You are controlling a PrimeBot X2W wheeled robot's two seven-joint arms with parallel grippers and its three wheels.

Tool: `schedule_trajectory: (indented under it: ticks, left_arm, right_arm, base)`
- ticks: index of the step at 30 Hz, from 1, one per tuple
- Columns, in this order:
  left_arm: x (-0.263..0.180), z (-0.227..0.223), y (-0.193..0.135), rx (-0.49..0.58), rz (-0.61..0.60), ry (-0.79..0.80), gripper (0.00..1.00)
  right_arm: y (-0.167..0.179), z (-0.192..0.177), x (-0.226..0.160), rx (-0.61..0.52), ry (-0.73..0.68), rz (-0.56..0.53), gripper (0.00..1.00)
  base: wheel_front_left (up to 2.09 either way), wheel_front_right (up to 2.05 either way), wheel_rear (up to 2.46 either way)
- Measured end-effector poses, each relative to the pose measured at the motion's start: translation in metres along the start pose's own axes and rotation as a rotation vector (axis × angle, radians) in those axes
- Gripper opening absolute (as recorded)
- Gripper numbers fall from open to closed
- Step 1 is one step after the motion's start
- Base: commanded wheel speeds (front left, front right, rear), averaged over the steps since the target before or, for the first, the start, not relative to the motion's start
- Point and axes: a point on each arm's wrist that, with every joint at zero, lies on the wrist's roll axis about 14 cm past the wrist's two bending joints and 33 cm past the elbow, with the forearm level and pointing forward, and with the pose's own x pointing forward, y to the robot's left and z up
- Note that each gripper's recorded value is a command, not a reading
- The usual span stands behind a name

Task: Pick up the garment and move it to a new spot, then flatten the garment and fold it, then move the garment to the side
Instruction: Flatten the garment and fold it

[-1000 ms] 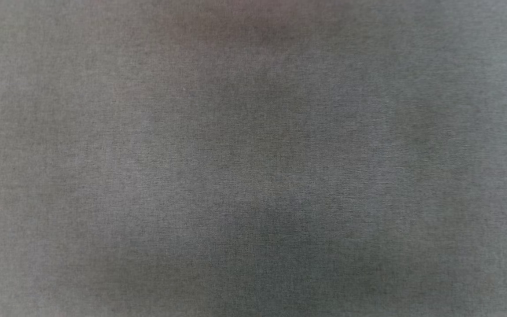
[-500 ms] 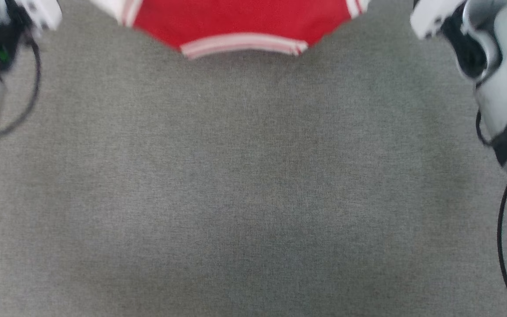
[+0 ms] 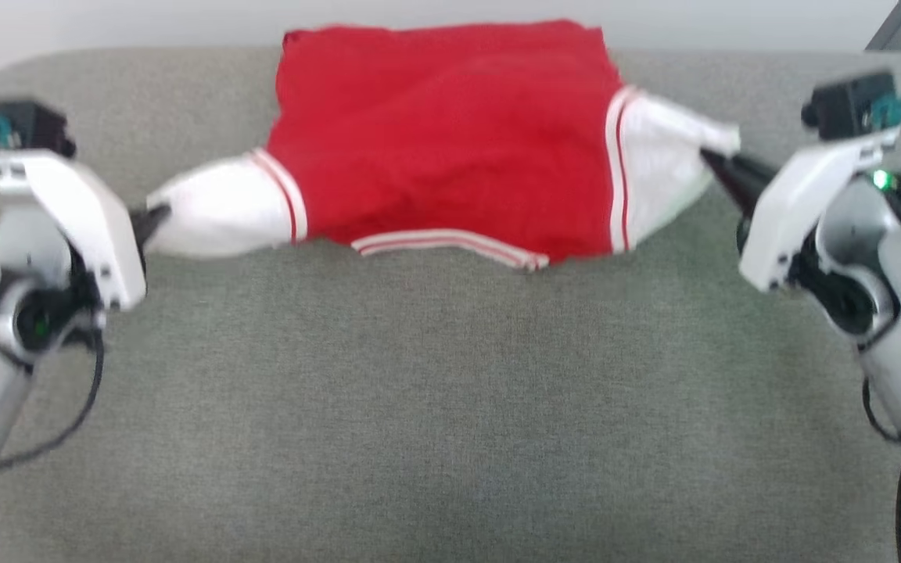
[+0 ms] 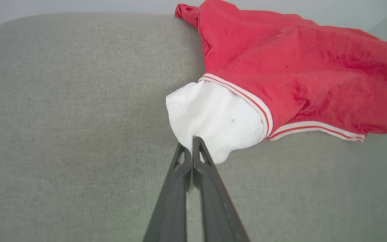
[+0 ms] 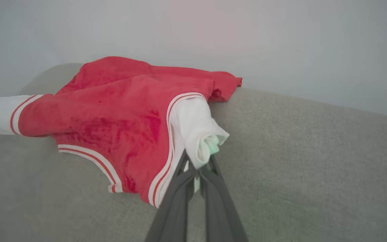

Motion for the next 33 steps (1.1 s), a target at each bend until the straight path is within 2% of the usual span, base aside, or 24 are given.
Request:
schedule_trajectory:
  ticks: [11,19,26,33]
  left_arm:
    - [-0.079,-0.076,-0.017,-0.058,0.013,0.110,0.00]
    - [-0.123,-0.137,-0.033,-0.109,0.037,0.251,0.00]
    - [-0.142,-0.188,-0.031,-0.179,0.075,0.383,0.00]
    - [-0.142,-0.215,-0.030,-0.226,0.093,0.454,0.00]
  right_arm:
    - [0.011,-0.054,-0.067,0.041,0.199,0.024,0.00]
    - [0.030,-0.116,-0.120,0.078,0.452,0.071,0.00]
    - [0.049,-0.168,-0.166,0.137,0.650,0.098,0.00]
    - [0.065,-0.200,-0.182,0.206,0.739,0.094,0.00]
  base:
    - [0.00,0.00,0.00]
    - [0.00,0.00,0.00]
    - [0.00,0.00,0.00]
    - [0.00,0.00,0.00]
